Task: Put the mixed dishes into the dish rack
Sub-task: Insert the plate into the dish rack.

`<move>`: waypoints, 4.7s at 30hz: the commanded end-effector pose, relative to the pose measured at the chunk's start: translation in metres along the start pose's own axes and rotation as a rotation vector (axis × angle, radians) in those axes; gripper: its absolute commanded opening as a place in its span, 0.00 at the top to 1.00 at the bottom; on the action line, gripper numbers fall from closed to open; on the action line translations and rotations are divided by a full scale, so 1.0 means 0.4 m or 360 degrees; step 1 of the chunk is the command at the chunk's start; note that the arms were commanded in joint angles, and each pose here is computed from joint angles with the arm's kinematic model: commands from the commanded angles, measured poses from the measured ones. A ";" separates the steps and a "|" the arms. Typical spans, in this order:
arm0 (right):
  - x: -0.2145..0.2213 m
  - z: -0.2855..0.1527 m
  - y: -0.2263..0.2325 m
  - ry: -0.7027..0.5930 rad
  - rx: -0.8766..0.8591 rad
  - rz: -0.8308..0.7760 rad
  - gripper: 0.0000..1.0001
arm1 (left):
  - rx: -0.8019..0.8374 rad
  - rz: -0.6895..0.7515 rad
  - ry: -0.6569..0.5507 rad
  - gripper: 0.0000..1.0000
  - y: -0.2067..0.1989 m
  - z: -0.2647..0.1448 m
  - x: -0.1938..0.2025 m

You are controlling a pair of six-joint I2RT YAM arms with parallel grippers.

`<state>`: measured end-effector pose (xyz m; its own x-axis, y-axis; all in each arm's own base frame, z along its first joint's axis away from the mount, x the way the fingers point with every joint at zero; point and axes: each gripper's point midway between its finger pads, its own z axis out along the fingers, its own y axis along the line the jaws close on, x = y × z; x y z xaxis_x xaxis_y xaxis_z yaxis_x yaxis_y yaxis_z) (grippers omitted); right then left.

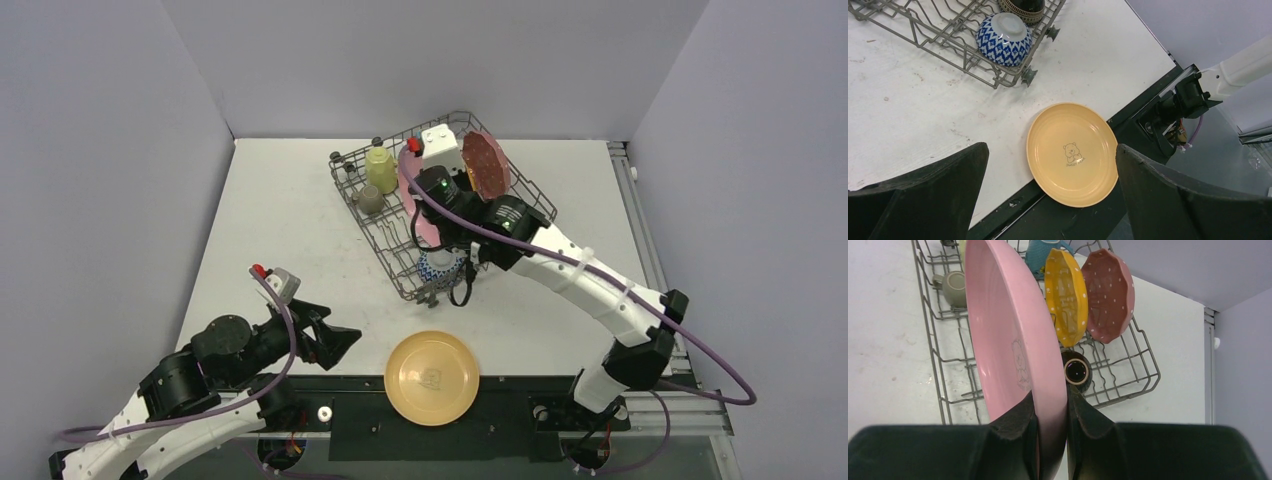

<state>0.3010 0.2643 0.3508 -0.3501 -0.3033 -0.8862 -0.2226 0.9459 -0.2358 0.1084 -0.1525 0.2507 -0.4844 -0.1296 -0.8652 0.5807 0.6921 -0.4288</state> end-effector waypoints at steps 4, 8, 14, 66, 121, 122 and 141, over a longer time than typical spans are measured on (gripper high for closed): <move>-0.071 0.085 -0.003 -0.0109 0.0170 -0.0009 1.00 | 0.0085 0.0003 -0.0127 0.04 -0.021 -0.009 -0.038; -0.059 0.145 0.010 -0.0072 0.0195 -0.0038 1.00 | 0.0092 0.0009 -0.0124 0.04 -0.023 -0.007 -0.037; -0.034 0.223 0.015 -0.0019 0.0274 -0.0106 1.00 | 0.0077 0.0008 -0.0131 0.04 -0.019 -0.008 -0.039; 0.151 0.554 0.037 0.0250 0.0298 -0.0211 1.00 | 0.0012 0.0010 -0.0187 0.04 0.004 0.004 -0.057; 0.089 0.441 0.086 0.0104 0.0048 -0.0017 0.38 | -0.0034 -0.0011 -0.0213 0.04 0.019 0.002 -0.063; 0.079 0.424 0.087 0.0090 0.0036 -0.0012 0.38 | -0.0036 -0.0013 -0.0213 0.04 0.020 0.003 -0.063; 0.051 0.100 0.047 -0.0136 -0.0097 0.0082 0.38 | -0.0266 -0.0144 0.0024 0.04 0.054 0.058 -0.027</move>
<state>0.3492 0.2944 0.2762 -0.3446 -0.3389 -0.8754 -0.2951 0.9244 -0.2417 0.1353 -0.1553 0.2301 -0.5258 -0.1225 -0.8417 0.4838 0.7709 -0.4144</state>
